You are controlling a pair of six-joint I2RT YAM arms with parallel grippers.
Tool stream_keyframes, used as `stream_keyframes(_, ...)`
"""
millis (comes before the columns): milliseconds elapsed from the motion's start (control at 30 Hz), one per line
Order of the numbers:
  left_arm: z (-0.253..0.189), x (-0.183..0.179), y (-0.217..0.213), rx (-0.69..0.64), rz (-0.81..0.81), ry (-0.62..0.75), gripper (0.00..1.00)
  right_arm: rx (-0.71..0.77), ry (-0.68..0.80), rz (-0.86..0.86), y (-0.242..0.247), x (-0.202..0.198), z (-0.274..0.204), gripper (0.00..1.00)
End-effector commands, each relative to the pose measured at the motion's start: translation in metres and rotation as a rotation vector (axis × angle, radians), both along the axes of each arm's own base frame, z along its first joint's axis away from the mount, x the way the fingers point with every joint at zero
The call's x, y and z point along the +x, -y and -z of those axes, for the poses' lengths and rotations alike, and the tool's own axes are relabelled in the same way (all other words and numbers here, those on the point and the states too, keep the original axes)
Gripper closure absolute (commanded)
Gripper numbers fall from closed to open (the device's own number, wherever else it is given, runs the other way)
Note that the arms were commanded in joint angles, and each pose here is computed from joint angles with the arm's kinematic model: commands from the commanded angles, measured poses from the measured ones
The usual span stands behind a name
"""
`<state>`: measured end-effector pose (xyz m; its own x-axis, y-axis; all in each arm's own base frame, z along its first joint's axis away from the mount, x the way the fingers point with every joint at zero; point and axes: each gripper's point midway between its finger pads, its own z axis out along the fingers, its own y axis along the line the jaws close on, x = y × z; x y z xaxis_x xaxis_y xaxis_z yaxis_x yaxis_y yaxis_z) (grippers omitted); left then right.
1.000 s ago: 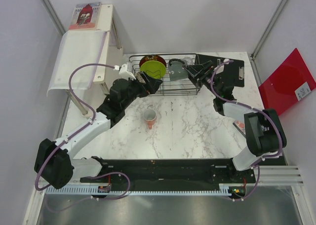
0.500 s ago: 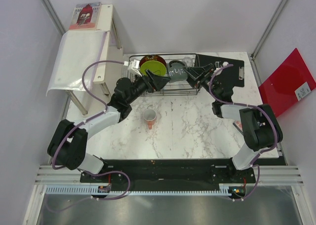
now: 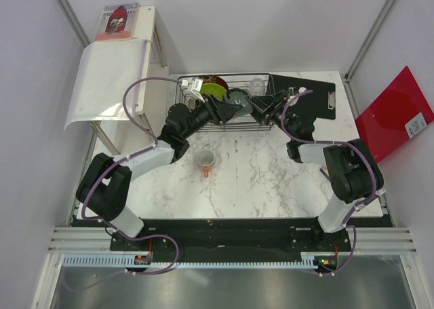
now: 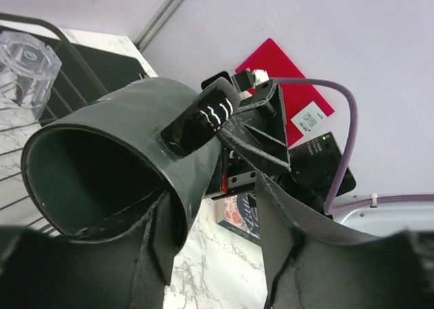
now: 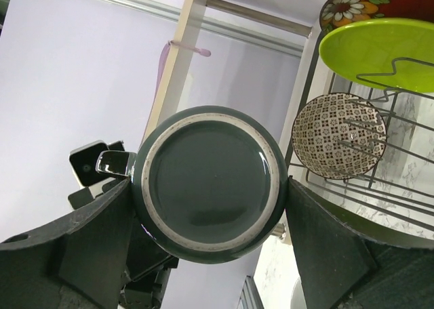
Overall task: Unload the mixed dishes from the dish rack
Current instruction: Place the cup at the center of the board.
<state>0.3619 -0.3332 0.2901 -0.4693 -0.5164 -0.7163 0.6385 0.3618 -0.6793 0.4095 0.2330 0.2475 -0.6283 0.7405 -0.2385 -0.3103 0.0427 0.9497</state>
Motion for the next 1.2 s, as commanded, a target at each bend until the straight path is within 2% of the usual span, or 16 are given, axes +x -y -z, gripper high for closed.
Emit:
stream_keyframes(0, -0.018, -0.01, 0.017, -0.03, 0.081, 0.06, 0.54, 0.042, 0.173, -0.031, -0.006, -0.012, -0.045, 1.0)
stream_keyframes(67, -0.014, -0.009, 0.019, -0.024, 0.087, 0.05, 0.64, 0.035, 0.172, -0.034, -0.007, -0.014, -0.044, 1.0)
stream_keyframes(100, -0.012, -0.01, 0.02, -0.019, 0.099, 0.047, 0.75, 0.029, 0.174, -0.032, -0.007, -0.014, -0.044, 1.0)
stream_keyframes(167, -0.01, -0.011, 0.022, -0.011, 0.107, 0.036, 0.86, 0.022, 0.18, -0.034, -0.007, -0.016, -0.046, 1.0)
stream_keyframes(200, -0.01, -0.01, 0.022, -0.007, 0.105, 0.036, 0.98, 0.016, 0.176, -0.037, -0.008, -0.017, -0.045, 1.0)
stream_keyframes(333, -0.008, -0.007, 0.018, 0.039, 0.074, 0.003, 0.98, -0.031, 0.176, -0.032, -0.008, -0.02, -0.044, 1.0)
stream_keyframes(400, 0.007, -0.005, 0.016, 0.115, 0.059, -0.053, 0.98, -0.124, 0.233, 0.006, -0.005, -0.023, -0.05, 0.62)
stream_keyframes(433, -0.01, -0.005, 0.015, 0.126, 0.055, -0.033, 0.98, -0.205, 0.149, 0.017, -0.004, -0.017, -0.032, 0.47)
stream_keyframes(467, -0.009, -0.006, 0.014, 0.166, 0.056, -0.042, 0.98, -0.32, 0.22, 0.101, 0.004, -0.016, -0.042, 0.22)
stream_keyframes(500, 0.004, -0.005, 0.008, 0.252, 0.033, -0.075, 0.98, -0.435, 0.113, 0.118, 0.009, -0.016, -0.014, 0.13)
stream_keyframes(567, -0.015, -0.005, -0.002, 0.313, -0.014, -0.041, 0.98, -0.613, 0.182, 0.221, 0.02, -0.021, -0.031, 0.02)
stream_keyframes(600, -0.017, -0.002, -0.009, 0.341, -0.052, -0.043, 0.98, -0.688, 0.13, 0.364, 0.041, -0.01, -0.03, 0.02)
stream_keyframes(700, -0.019, -0.009, -0.027, 0.45, -0.105, -0.068, 0.98, -0.854, 0.028, 0.519, 0.078, -0.022, -0.023, 0.02)
stream_keyframes(867, -0.014, -0.033, -0.044, 0.636, -0.124, -0.119, 0.98, -0.9, -0.059, 0.727, 0.13, -0.046, -0.032, 0.02)
stream_keyframes(1067, 0.013, -0.068, -0.028, 0.959, -0.032, -0.114, 0.98, -0.867, -0.05, 0.781, 0.151, -0.08, -0.028, 0.02)
stream_keyframes(1167, 0.029, -0.079, -0.005, 1.022, 0.061, -0.118, 0.98, -0.882, -0.064, 0.765, 0.154, -0.089, -0.018, 0.02)
